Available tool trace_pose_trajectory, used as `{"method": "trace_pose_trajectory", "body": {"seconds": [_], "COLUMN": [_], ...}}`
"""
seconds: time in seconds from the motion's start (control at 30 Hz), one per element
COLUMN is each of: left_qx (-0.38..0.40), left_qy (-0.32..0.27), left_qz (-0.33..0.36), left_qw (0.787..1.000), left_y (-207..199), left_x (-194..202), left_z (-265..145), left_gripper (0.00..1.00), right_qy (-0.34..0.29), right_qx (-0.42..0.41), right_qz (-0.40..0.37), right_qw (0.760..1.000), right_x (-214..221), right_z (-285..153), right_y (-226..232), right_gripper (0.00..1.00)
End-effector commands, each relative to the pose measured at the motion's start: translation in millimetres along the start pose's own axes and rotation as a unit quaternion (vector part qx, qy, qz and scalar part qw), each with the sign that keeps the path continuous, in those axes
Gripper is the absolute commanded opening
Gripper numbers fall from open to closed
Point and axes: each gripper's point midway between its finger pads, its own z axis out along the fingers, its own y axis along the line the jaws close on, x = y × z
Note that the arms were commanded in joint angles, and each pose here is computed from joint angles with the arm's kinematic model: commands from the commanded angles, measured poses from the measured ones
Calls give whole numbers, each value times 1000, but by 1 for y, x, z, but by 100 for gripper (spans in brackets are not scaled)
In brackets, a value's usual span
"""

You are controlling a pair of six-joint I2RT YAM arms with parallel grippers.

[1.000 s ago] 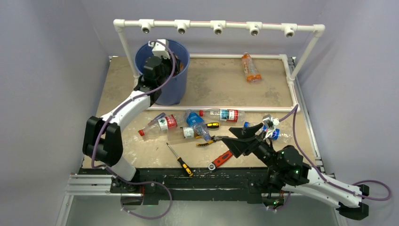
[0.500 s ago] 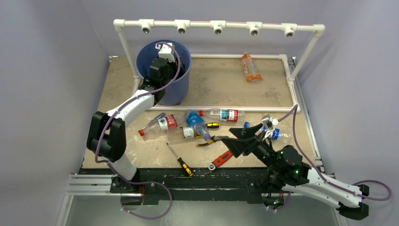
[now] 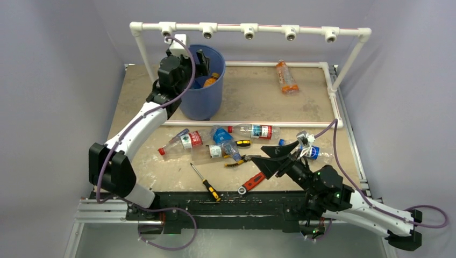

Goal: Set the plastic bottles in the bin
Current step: Place the plastic bottle in the trash bin, then pick up the plastic bottle from the corner of the board.

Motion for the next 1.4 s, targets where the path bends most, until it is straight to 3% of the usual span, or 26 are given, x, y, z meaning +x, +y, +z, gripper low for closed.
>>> {"method": "trace_pose_trajectory", "body": {"seconds": [0.0,0.2,0.33,0.5,0.67,0.87,1.0,1.23,1.37], "left_qx": [20,16,-13,-53,-80,-89,-80,-46,-54], "left_qy": [-65,-115,-127,-111,-83,-78,-87,-79,-79], "left_qz": [-13,-43,-67,-70,-67,-78,-85,-82,-85], "left_qw": [998,992,990,990,991,990,989,992,992], "left_y": [-14,-13,5,32,53,67,66,53,56], "left_x": [-65,-107,-108,-75,-30,7,11,11,11], "left_z": [-25,-73,-122,-177,-215,-239,-245,-247,-249], "left_gripper": [77,78,78,78,78,77,76,76,76], "right_qy": [-20,-24,-52,-56,-50,1,-19,-72,-62], "right_qx": [-4,23,113,283,349,384,461,476,526], "right_qz": [-4,-15,-20,-81,-148,-133,-129,-129,-142], "right_qw": [1000,999,992,954,924,914,878,867,836], "right_x": [-19,-27,-42,-53,-56,-63,-70,-104,-110], "right_z": [3,3,3,6,27,68,65,87,97], "right_y": [10,4,-23,-68,-83,-157,-220,-272,-328], "right_gripper": [97,98,98,98,97,96,98,99,99]}}
